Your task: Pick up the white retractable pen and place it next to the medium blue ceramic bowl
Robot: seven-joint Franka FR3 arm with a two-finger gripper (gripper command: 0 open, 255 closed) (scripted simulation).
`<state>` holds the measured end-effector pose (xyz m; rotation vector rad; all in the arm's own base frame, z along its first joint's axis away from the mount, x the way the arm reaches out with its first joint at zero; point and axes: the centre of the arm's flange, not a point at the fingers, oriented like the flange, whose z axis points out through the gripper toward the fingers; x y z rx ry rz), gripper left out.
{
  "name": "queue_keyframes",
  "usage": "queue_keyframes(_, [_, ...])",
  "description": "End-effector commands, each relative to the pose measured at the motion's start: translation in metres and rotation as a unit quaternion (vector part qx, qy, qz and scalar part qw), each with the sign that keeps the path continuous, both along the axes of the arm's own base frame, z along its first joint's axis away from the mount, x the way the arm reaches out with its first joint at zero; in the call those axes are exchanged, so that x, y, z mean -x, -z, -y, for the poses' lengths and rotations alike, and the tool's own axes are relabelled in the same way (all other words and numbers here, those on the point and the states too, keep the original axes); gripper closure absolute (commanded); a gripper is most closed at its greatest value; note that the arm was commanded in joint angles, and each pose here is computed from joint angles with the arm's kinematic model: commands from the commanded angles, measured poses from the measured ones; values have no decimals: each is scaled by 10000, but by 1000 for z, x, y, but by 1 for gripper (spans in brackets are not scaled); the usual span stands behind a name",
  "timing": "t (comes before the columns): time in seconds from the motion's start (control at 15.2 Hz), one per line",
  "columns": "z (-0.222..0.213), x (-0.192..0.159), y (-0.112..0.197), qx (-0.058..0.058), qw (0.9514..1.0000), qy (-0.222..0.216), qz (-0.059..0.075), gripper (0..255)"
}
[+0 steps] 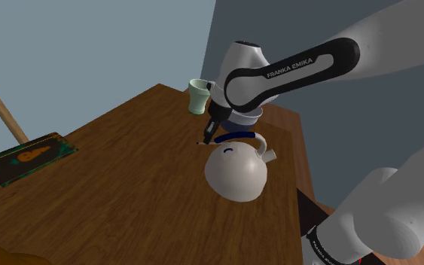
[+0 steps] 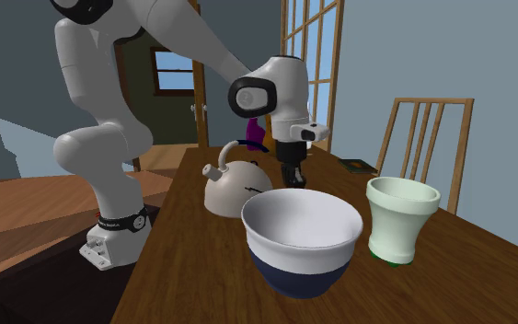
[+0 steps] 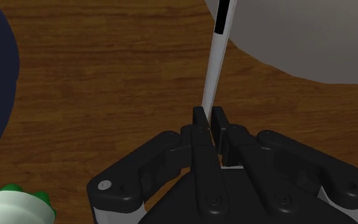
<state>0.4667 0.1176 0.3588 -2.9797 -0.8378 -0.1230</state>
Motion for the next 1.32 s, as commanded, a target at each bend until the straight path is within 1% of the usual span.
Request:
queue_keyframes(0.0, [0, 0, 1, 0, 10000, 0, -2, 255])
queue_keyframes(0.2, [0, 0, 1, 0, 10000, 0, -2, 255])
queue_keyframes(0.26, [0, 0, 1, 0, 10000, 0, -2, 0])
queue_keyframes(0.59, [0, 0, 1, 0, 10000, 0, -2, 0])
queue_keyframes(0.86, [3, 3, -49, 0, 10000, 0, -2, 0])
queue_keyframes(1.25, [3, 3, -49, 0, 10000, 0, -2, 0])
